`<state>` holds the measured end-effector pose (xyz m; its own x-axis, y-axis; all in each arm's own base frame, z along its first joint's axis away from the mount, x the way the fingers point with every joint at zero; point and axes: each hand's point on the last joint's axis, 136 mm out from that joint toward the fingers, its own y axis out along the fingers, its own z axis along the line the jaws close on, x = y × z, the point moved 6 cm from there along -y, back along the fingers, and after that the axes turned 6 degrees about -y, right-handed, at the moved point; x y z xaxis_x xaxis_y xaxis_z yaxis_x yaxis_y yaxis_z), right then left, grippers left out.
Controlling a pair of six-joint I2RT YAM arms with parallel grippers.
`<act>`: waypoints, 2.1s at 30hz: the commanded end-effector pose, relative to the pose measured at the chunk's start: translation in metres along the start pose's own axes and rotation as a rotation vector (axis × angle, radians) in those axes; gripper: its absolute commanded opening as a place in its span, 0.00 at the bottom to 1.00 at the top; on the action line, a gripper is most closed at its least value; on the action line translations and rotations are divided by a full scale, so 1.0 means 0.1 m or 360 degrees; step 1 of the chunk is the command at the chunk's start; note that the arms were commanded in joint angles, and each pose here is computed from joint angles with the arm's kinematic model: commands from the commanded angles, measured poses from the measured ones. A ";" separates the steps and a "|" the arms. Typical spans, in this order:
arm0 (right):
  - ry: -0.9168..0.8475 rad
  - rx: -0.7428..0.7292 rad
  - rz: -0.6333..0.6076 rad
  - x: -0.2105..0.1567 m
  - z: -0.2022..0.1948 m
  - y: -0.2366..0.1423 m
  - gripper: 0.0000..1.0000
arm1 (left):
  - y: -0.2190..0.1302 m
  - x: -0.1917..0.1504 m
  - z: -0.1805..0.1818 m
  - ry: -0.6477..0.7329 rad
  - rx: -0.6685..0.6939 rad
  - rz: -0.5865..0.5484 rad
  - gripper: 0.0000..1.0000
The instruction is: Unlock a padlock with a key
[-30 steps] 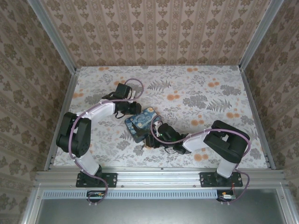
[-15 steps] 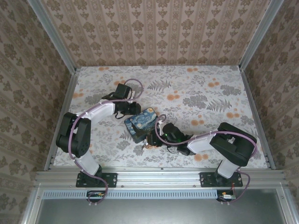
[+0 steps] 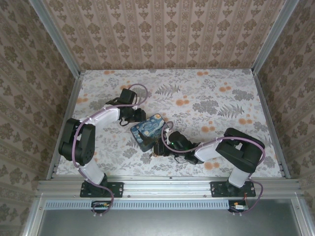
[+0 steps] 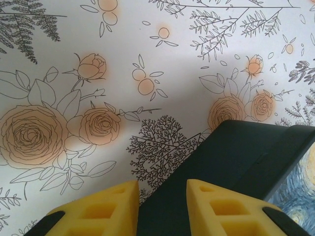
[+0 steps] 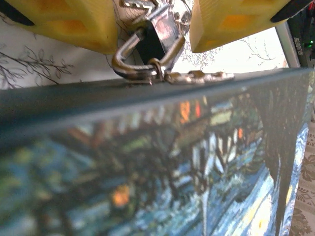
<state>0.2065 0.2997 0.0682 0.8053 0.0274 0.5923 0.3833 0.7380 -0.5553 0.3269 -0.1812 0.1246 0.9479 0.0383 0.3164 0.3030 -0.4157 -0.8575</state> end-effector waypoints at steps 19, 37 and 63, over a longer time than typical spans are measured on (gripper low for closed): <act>-0.0158 -0.0015 0.0034 0.57 0.06 -0.72 0.16 | -0.07 -0.16 -0.40 0.0063 -0.0180 0.0158 0.32; -0.0207 -0.0101 0.0602 1.38 0.17 -1.23 0.21 | 0.05 -0.28 -0.87 0.0021 -0.0591 0.0272 0.32; -0.0293 -0.0306 0.0622 1.68 -0.05 -1.14 0.38 | 0.17 -0.15 -0.63 -0.0154 -0.0511 0.0127 0.30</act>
<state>0.2988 0.2264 0.2065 0.8457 0.4076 0.3445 0.0916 0.5250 -0.8462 0.3025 -0.2513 0.1225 0.9828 0.0493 0.1781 0.1618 -0.6955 -0.7001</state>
